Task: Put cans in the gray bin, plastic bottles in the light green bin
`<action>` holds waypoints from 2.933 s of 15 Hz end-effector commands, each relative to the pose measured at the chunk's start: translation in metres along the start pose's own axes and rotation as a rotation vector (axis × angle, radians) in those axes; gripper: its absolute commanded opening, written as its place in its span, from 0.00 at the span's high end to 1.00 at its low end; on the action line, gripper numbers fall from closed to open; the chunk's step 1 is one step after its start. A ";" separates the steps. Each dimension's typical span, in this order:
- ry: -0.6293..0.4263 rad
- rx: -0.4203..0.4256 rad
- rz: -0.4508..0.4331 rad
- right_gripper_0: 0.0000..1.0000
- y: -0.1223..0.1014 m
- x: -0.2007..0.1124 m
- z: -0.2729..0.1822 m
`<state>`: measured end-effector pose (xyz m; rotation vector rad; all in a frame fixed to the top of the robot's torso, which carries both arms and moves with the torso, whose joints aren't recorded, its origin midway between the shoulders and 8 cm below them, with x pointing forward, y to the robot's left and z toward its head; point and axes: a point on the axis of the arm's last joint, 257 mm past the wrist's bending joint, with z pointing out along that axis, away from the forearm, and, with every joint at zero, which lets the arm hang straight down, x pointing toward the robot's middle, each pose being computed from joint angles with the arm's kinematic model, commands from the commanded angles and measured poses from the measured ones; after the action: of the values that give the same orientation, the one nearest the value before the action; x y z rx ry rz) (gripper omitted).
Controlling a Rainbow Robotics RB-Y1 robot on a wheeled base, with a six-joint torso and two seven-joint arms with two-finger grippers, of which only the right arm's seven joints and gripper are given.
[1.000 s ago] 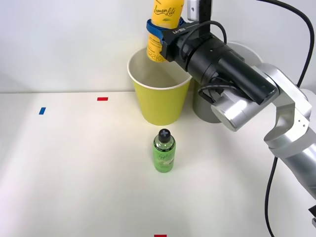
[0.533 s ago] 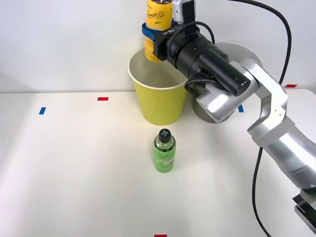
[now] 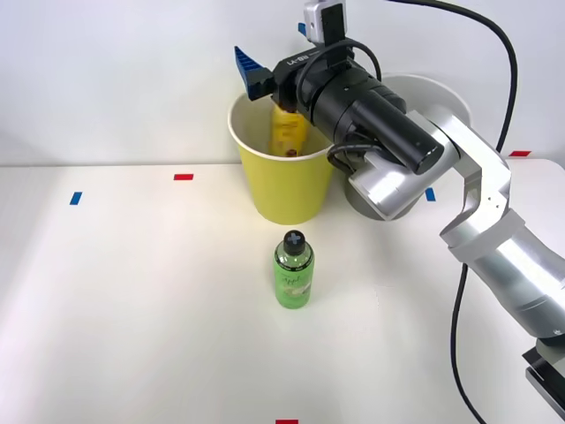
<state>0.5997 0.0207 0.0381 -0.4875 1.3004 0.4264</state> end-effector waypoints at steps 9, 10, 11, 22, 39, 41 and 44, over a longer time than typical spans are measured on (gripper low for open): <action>-0.187 -0.043 0.011 0.00 -0.019 -0.004 -0.088; -0.202 -0.043 0.021 0.00 -0.019 -0.006 -0.102; -0.219 -0.047 0.028 0.00 -0.019 -0.008 -0.116; -0.262 0.059 0.134 0.00 -0.038 0.068 -0.290; 0.115 0.487 -0.052 0.00 -0.052 0.181 -0.476; 0.125 0.508 -0.050 0.00 -0.055 0.183 -0.484; 0.128 0.508 -0.053 0.00 -0.055 0.183 -0.484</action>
<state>0.2819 -0.2936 -0.2281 -0.1216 1.4528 0.0112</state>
